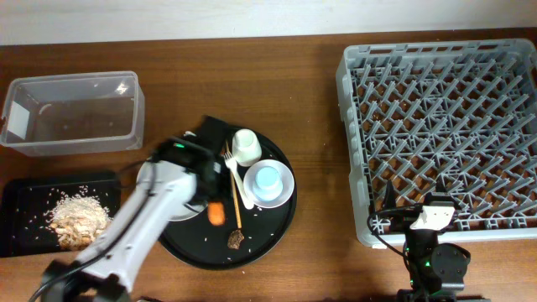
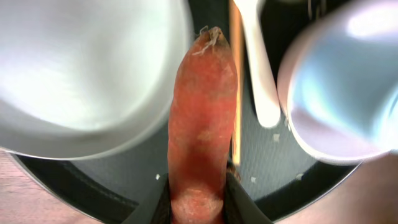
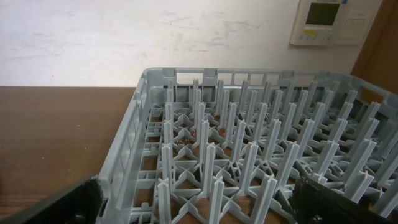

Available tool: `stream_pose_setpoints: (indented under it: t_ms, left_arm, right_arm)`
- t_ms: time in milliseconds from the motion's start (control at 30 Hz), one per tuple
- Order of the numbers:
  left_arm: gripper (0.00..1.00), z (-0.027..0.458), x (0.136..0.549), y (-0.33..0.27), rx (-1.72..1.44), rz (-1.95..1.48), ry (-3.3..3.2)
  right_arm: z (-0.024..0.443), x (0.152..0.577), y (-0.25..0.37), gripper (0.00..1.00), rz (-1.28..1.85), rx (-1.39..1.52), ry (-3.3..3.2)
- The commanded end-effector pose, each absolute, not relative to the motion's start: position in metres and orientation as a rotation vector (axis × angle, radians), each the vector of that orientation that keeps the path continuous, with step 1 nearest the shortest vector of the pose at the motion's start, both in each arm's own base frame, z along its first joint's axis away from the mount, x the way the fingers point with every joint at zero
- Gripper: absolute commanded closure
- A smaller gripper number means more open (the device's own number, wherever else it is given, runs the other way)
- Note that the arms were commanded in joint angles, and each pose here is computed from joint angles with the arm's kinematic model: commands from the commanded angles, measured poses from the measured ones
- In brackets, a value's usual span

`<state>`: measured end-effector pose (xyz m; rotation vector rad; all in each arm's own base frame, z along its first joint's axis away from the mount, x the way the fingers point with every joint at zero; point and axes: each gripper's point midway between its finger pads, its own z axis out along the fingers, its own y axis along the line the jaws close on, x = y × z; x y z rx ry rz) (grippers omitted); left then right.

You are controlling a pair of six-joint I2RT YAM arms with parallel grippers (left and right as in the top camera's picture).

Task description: Sort waste into correct bins and load items into the dishwasher rack

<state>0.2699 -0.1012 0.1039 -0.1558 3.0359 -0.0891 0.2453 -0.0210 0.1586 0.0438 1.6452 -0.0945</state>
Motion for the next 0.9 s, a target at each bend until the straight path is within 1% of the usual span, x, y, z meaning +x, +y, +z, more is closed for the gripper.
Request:
stream_pose_setpoints:
  t_ms: [0, 67, 133, 200, 267, 300, 367, 500, 533, 567, 600, 800, 833, 867]
  left_arm:
    - [0.8, 0.128, 0.302, -0.038, -0.5, -0.113, 2.882]
    - [0.8, 0.13, 0.313, 0.014, -0.793, -0.109, 2.775]
    - [0.8, 0.134, 0.32, 0.055, -0.972, -0.13, 2.665]
    - [0.8, 0.139, 0.32, 0.106, -1.24, -0.174, 2.49]
    - [0.8, 0.14, 0.312, 0.138, -1.364, -0.154, 2.398]
    - [0.8, 0.138, 0.302, 0.161, -1.452, -0.129, 2.347]
    - [0.8, 0.126, 0.283, 0.189, -1.6, -0.109, 2.288]
    - [0.79, 0.093, 0.258, 0.213, -1.82, -0.103, 2.243]
    - [0.78, 0.084, 0.254, 0.217, -1.858, -0.103, 2.248]
    - [0.74, 0.077, 0.251, 0.22, -1.902, -0.106, 2.242]
    - [0.74, 0.07, 0.248, 0.221, -1.944, -0.109, 2.236]
    - [0.74, 0.036, 0.241, 0.233, -2.037, -0.084, 2.249]
    - [0.67, 0.033, 0.241, 0.233, -2.042, -0.083, 2.255]
    - [0.65, 0.029, 0.241, 0.232, -2.049, -0.09, 2.262]
  right_arm:
    - [0.155, 0.245, -0.022, 0.01, -0.099, 0.044, 1.651]
    - [0.156, 0.245, -0.022, 0.01, -0.099, 0.044, 1.65]
    - [0.156, 0.245, -0.022, 0.01, -0.099, 0.044, 1.65]
    - [0.156, 0.245, -0.022, 0.01, -0.099, 0.044, 1.65]
    - [0.155, 0.245, -0.022, 0.01, -0.099, 0.044, 1.651]
    - [0.156, 0.245, -0.022, 0.01, -0.099, 0.044, 1.65]
    - [0.156, 0.245, -0.022, 0.01, -0.099, 0.044, 1.65]
    - [0.156, 0.245, -0.022, 0.01, -0.099, 0.044, 1.65]
    - [0.155, 0.245, -0.022, 0.01, -0.099, 0.044, 1.651]
    - [0.156, 0.245, -0.022, 0.01, -0.099, 0.044, 1.65]
    - [0.156, 0.245, -0.022, 0.01, -0.099, 0.044, 1.65]
    - [0.156, 0.245, -0.022, 0.01, -0.099, 0.044, 1.65]
    - [0.156, 0.245, -0.022, 0.01, -0.099, 0.044, 1.65]
    - [0.156, 0.245, -0.022, 0.01, -0.099, 0.044, 1.65]
